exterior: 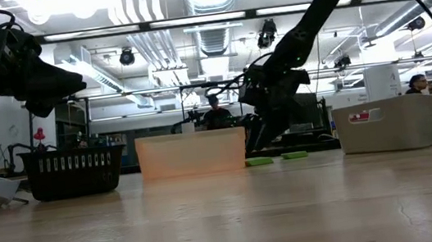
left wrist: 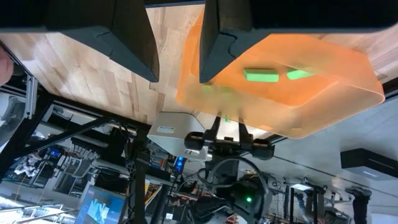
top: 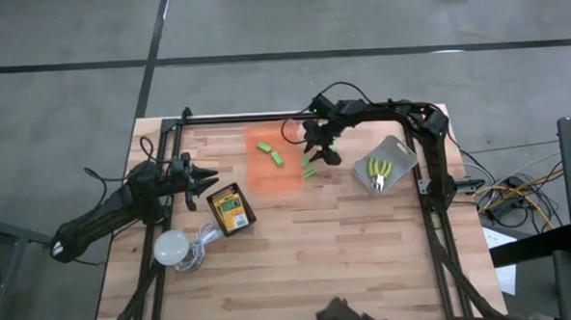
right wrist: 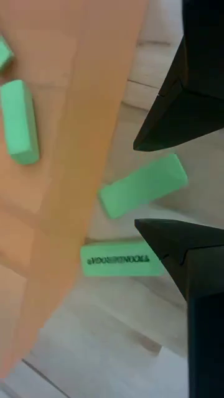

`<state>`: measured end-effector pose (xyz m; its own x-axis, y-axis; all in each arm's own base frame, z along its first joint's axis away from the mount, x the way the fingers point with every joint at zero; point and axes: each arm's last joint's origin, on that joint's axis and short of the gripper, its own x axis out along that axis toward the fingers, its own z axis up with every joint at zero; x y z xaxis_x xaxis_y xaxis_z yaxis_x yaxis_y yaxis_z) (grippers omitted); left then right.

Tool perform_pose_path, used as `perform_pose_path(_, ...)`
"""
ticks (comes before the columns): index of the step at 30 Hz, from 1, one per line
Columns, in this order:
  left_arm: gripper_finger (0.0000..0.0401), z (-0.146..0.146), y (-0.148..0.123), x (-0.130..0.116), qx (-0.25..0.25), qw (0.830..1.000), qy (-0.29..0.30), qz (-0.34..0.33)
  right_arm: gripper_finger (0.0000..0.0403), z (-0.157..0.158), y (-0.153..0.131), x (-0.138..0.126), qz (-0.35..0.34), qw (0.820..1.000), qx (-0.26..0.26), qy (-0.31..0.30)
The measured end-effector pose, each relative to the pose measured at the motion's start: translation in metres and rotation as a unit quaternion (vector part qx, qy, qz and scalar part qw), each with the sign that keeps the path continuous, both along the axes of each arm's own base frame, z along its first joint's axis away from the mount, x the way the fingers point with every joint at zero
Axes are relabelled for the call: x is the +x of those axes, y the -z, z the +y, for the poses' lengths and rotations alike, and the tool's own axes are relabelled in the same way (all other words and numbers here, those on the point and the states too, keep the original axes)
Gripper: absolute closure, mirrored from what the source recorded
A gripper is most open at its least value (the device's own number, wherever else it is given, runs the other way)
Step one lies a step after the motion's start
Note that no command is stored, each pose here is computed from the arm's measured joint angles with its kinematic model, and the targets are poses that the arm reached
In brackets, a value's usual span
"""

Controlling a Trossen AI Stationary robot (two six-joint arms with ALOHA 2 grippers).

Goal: Pick & Place School Supplies
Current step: Put the top left green eraser into the orange bin

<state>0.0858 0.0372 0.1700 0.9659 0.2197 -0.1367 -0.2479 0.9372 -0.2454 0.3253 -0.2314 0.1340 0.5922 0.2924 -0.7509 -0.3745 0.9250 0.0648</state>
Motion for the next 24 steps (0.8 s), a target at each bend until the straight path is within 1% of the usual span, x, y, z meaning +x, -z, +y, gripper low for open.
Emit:
perform_pose_path(4, 0.0282, 0.0, 0.0, 0.0, 0.0, 1.0, 0.0, 0.0, 0.0217, -0.003, -0.002, 0.004, -0.008, 1.0, -0.013, -0.014)
perform_pose_path(10, 0.0282, 0.0, 0.0, 0.0, 0.0, 1.0, 0.0, 0.0, 0.0217, -0.001, 0.006, 0.002, -0.004, 0.999, -0.02, -0.038)
perform_pose_path(14, 0.0282, 0.0, 0.0, 0.0, 0.0, 1.0, 0.0, 0.0, 0.0217, -0.001, 0.008, 0.001, 0.0, 0.999, -0.027, -0.043)
perform_pose_path(20, 0.0282, 0.0, 0.0, 0.0, 0.0, 1.0, 0.0, 0.0, 0.0218, -0.001, 0.009, 0.002, 0.019, 0.997, -0.059, -0.038)
perform_pose_path(24, 0.0282, 0.0, 0.0, 0.0, 0.0, 1.0, 0.0, 0.0, 0.0218, 0.0, 0.01, 0.001, 0.029, 0.996, -0.072, -0.041)
